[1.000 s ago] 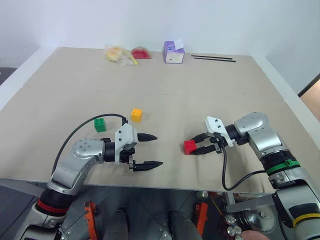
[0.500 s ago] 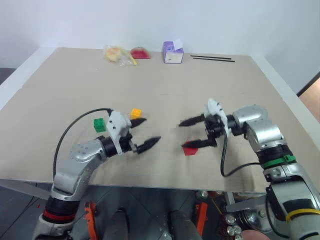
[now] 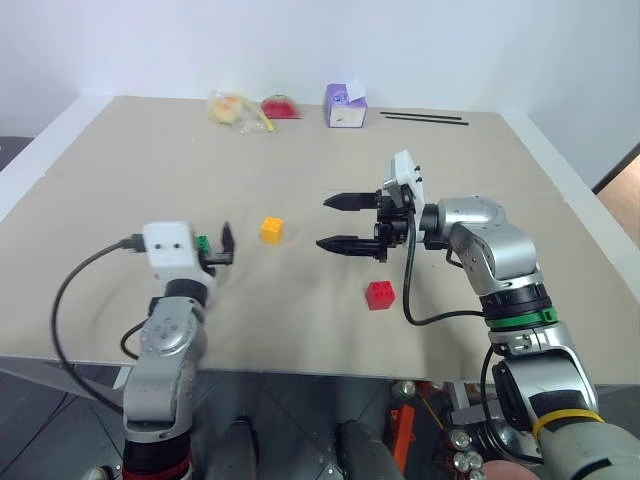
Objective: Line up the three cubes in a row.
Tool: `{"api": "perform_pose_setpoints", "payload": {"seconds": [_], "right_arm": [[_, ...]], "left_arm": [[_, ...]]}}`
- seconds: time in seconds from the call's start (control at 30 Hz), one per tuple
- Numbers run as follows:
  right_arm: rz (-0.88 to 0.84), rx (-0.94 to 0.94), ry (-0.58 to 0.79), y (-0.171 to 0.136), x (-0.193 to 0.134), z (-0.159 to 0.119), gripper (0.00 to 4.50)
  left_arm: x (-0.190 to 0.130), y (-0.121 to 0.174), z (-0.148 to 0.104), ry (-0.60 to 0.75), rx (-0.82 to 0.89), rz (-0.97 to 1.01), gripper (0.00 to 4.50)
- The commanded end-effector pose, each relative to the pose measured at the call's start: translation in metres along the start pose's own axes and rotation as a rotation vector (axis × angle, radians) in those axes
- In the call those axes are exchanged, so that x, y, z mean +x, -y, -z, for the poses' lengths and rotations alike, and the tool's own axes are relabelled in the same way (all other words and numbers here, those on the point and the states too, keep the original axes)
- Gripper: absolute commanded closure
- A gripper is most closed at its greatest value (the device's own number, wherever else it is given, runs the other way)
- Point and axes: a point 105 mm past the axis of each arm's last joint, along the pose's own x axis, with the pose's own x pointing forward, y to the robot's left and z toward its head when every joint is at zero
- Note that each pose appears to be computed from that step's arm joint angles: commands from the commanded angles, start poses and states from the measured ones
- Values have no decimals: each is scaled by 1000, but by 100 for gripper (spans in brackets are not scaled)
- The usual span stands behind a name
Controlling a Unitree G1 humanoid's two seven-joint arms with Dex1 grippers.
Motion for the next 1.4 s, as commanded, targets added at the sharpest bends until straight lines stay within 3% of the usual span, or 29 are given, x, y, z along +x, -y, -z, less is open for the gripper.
{"api": "perform_pose_setpoints", "payload": {"seconds": [0.03,0.5,0.87,1.2,1.4], "right_arm": [[-28,-61,17,-1,8,-14,3],[-19,-83,37,5,15,-16,3],[-21,-89,31,5,12,-16,3],[-17,-100,36,6,12,-19,0],[-18,-107,43,6,7,-23,0]], "left_arm": [[2,-2,3,-12,-6,-13,0],[27,1,34,-118,-18,-13,0],[28,-13,43,-154,-12,-70,0],[30,-15,45,-164,-12,-84,319],[33,-6,38,-134,-35,2,319]]}}
